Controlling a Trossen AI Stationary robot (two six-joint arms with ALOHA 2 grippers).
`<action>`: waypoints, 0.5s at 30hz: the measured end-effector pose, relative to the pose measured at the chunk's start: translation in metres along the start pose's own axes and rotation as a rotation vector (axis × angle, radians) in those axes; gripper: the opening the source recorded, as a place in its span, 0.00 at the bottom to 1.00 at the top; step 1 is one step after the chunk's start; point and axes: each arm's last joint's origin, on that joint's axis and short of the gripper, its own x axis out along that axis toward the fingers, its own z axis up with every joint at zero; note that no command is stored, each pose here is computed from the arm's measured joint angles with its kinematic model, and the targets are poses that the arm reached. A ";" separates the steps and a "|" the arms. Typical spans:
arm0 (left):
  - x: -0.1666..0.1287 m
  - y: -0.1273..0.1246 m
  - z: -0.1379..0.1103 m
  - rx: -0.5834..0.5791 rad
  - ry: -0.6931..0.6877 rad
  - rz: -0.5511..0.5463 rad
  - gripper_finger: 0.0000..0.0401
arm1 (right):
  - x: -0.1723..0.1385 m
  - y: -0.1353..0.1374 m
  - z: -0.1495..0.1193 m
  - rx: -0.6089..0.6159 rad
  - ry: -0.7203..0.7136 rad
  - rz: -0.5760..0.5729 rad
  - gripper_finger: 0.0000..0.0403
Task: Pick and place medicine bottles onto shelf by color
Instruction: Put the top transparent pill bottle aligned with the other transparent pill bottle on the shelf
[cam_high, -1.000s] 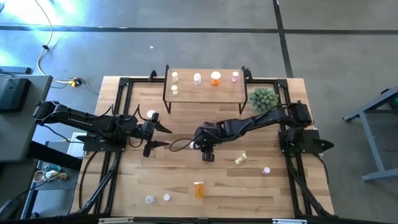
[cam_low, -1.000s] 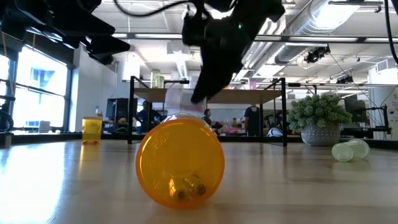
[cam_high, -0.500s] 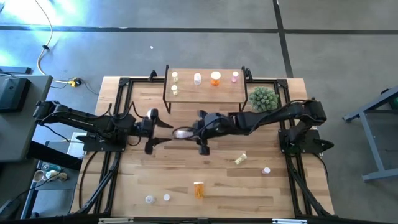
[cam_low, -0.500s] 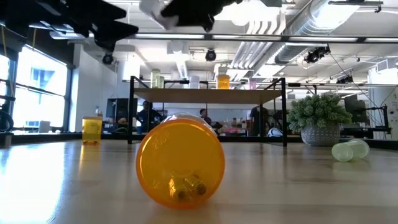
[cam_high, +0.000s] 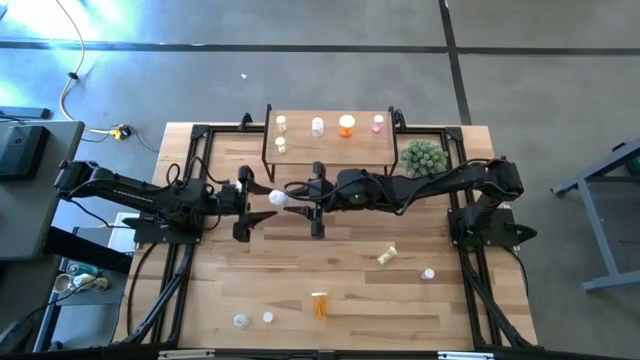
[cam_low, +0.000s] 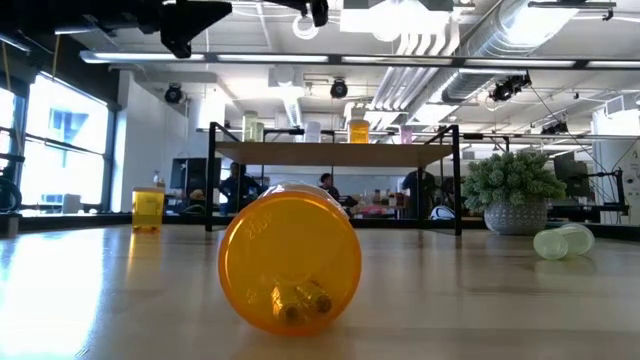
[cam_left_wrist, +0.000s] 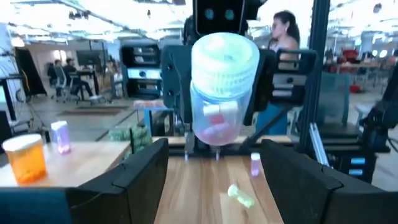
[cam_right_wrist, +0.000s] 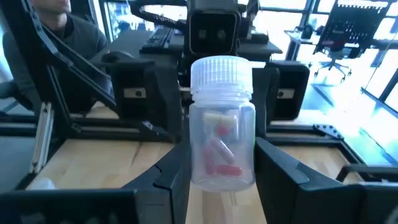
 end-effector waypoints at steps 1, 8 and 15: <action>0.000 0.000 0.002 -0.003 -0.018 0.001 0.61 | 0.000 0.000 0.001 0.001 -0.006 -0.002 0.32; -0.001 0.001 0.010 -0.008 -0.104 0.005 0.61 | 0.004 0.000 -0.003 0.028 -0.012 -0.004 0.32; 0.000 0.001 0.010 -0.008 -0.100 0.005 0.61 | 0.015 0.002 -0.009 0.030 -0.067 -0.004 0.32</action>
